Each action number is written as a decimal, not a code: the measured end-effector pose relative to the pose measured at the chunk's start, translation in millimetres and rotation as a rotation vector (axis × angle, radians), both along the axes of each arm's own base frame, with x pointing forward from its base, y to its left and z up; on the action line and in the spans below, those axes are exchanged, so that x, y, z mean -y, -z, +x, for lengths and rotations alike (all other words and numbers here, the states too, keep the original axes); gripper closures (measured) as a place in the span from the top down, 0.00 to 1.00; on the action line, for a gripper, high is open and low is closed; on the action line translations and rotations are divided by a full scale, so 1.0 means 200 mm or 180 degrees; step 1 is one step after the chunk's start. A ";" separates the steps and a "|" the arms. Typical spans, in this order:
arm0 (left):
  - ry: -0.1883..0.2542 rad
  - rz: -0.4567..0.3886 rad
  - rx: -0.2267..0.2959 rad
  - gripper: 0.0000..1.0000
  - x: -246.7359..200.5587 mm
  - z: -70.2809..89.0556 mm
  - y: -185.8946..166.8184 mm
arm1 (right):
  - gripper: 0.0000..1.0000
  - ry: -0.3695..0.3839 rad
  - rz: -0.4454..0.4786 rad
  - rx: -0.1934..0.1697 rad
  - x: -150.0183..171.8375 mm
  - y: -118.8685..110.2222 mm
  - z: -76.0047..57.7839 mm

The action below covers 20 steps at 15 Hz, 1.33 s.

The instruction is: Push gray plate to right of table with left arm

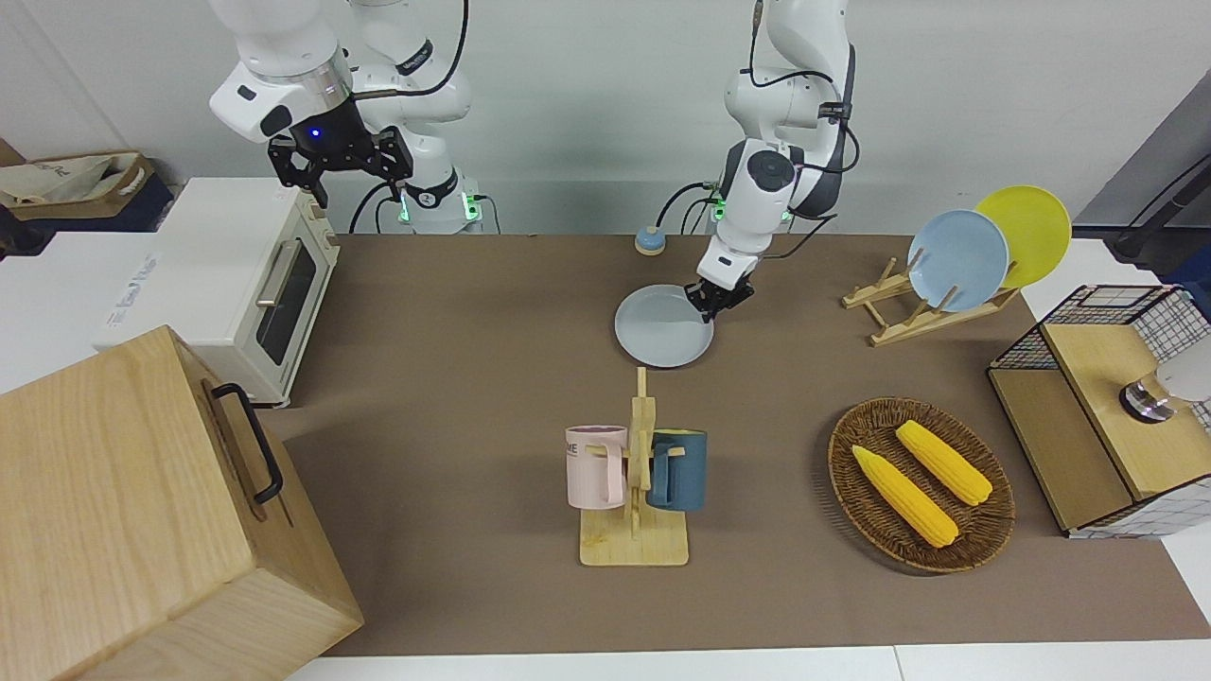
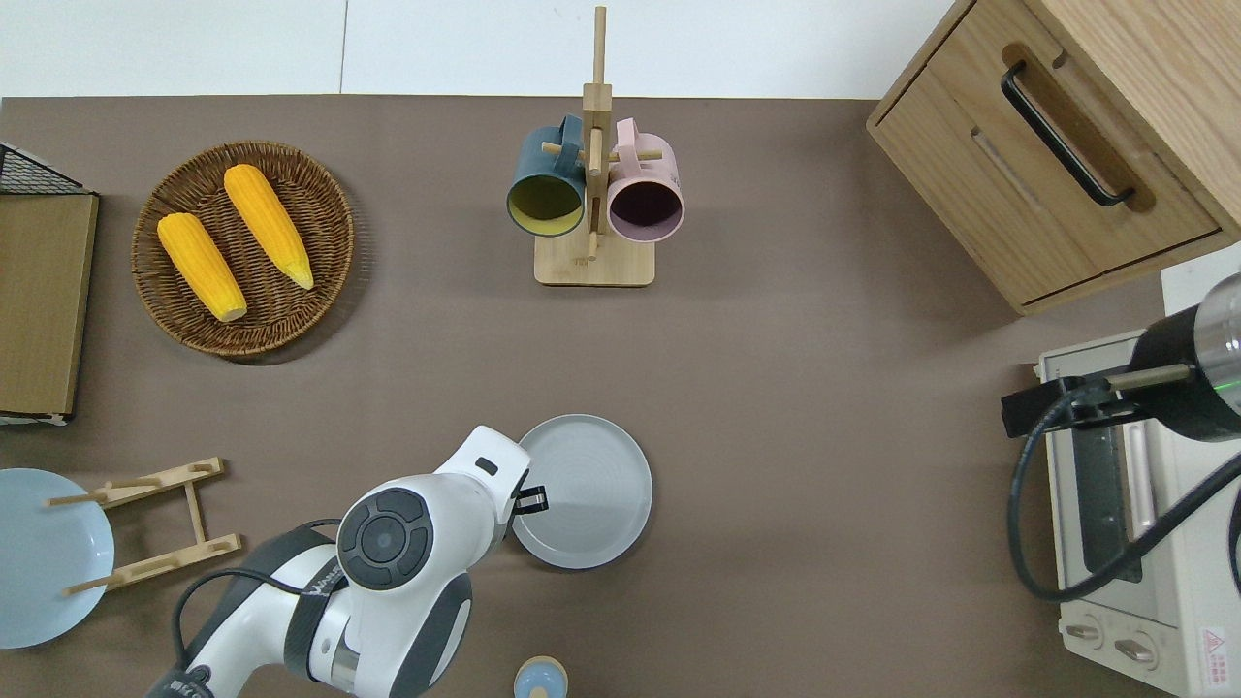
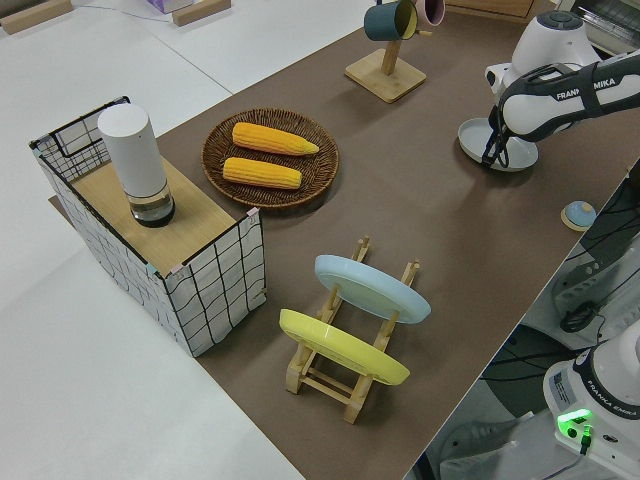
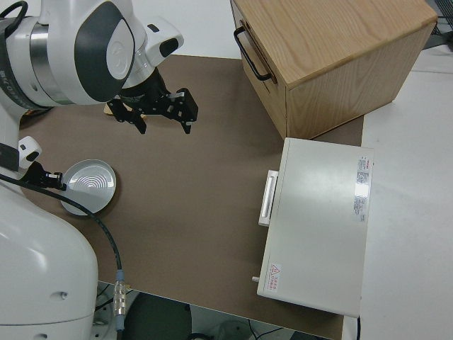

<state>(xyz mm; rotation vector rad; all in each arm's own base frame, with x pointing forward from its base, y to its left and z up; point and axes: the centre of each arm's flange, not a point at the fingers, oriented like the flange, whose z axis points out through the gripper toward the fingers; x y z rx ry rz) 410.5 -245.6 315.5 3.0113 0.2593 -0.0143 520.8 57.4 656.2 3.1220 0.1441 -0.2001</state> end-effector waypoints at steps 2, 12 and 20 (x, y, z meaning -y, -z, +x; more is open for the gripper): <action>0.0017 -0.0020 0.0008 0.02 0.05 0.00 0.01 | 0.99 0.0000 0.0000 0.0000 0.00 0.00 0.00; 0.0073 -0.0149 0.0012 0.36 0.31 0.03 0.11 | 0.99 0.0000 0.0000 0.0000 0.00 0.00 0.00; 0.0196 -0.0099 0.0057 0.99 0.33 0.07 -0.01 | 0.99 0.0000 0.0000 0.0000 0.00 0.00 0.00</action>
